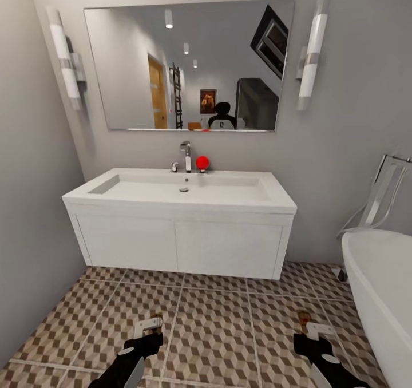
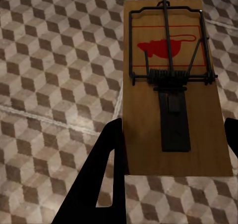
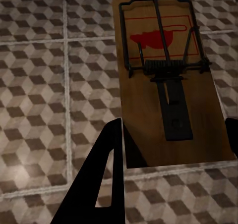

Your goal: Take the four mousetraps from the cabinet in the bathroom and place them on the bathroom floor. Make sure all four end up on the same floor surface, and ensure that at least two of them are either under or directly next to the same bathroom sink.

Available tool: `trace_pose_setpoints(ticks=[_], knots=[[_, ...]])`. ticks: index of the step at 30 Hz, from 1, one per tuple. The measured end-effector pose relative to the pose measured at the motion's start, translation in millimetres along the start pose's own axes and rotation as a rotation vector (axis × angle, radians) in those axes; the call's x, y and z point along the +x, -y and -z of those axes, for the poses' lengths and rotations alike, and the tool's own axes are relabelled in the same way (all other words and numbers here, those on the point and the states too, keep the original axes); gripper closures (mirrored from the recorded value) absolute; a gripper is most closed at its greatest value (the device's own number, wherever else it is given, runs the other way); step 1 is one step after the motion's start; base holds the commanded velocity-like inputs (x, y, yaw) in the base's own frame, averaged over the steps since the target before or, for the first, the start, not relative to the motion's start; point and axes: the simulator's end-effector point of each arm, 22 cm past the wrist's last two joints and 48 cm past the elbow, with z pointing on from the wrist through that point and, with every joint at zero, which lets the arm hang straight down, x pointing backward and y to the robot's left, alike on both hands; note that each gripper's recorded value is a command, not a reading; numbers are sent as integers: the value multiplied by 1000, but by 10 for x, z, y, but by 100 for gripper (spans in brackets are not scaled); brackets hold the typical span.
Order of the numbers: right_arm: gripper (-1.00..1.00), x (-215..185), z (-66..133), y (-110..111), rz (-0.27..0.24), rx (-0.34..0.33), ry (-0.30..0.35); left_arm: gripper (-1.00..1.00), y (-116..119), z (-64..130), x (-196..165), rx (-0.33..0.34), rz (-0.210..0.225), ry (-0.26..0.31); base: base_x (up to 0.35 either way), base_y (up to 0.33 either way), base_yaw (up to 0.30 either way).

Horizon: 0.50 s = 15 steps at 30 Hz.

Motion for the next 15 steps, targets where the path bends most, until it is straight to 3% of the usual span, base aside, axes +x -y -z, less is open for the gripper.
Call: trace_pose_setpoints(ticks=[15], knots=[[100,255,-165,4,4,0,6,100,-183,-209,167,-20,-2,30,0,0,0]])
